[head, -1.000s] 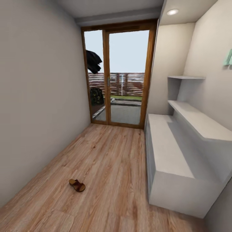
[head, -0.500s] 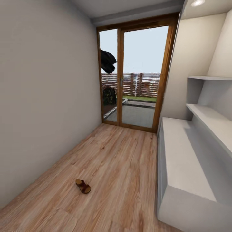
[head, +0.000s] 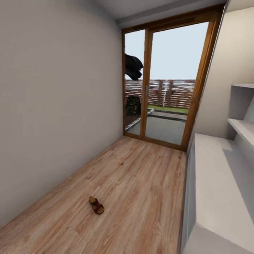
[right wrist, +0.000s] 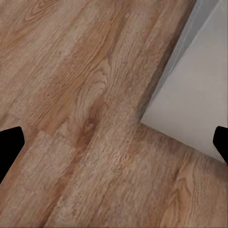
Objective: Pick up the two gym shoes and the two sandals from the corridor floor and place them onto the hallstand (shoe rack) in the corridor, making sure they are on the rack and not on the floor. Arrange them so the two gym shoes are next to each other and the two sandals are next to each other.
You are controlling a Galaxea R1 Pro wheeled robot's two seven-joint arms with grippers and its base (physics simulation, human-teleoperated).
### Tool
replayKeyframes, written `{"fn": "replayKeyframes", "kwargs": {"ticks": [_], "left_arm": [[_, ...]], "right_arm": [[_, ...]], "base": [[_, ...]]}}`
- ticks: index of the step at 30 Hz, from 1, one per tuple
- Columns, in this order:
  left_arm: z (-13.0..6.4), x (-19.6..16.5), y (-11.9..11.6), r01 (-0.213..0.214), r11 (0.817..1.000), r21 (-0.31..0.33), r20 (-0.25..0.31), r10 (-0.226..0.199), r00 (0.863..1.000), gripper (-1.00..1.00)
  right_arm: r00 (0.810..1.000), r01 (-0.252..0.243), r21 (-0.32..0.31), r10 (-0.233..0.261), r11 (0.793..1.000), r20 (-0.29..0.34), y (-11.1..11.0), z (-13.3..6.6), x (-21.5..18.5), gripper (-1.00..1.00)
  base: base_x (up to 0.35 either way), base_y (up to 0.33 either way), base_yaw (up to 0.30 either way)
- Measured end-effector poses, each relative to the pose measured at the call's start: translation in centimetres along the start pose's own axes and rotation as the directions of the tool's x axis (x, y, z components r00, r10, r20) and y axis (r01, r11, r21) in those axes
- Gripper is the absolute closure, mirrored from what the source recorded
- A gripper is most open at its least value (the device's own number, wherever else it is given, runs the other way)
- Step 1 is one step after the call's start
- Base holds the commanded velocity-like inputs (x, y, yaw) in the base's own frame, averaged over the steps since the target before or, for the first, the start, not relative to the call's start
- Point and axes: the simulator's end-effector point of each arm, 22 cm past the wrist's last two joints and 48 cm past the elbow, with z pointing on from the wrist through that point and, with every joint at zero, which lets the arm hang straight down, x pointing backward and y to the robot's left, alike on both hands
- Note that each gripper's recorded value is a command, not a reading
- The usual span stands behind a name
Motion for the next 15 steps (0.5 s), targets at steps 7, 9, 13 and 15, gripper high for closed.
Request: {"fn": "replayKeyframes", "kwargs": {"ticks": [7,9,13,15], "left_arm": [[0.01,0.0,0.0,0.0,1.0,0.0,0.0,0.0,1.0,-1.0],[0.02,0.0,0.0,0.0,1.0,0.0,0.0,0.0,1.0,-1.0],[0.02,0.0,0.0,0.0,1.0,0.0,0.0,0.0,1.0,-1.0],[0.02,0.0,0.0,0.0,1.0,0.0,0.0,0.0,1.0,-1.0]], "right_arm": [[1.0,0.0,0.0,0.0,1.0,-0.001,-0.02,0.0,0.05,-1.0],[1.0,0.0,0.0,0.0,1.0,-0.001,0.0,0.0,0.04,-1.0],[1.0,0.0,0.0,0.0,1.0,-0.001,-0.01,0.01,0.04,-1.0],[1.0,0.0,0.0,0.0,1.0,-0.001,0.01,0.01,0.04,-1.0]], "base": [[0.095,-0.083,0.277],[0.022,-0.017,0.277],[0.012,-0.009,0.277],[0.004,-0.003,0.277]]}}
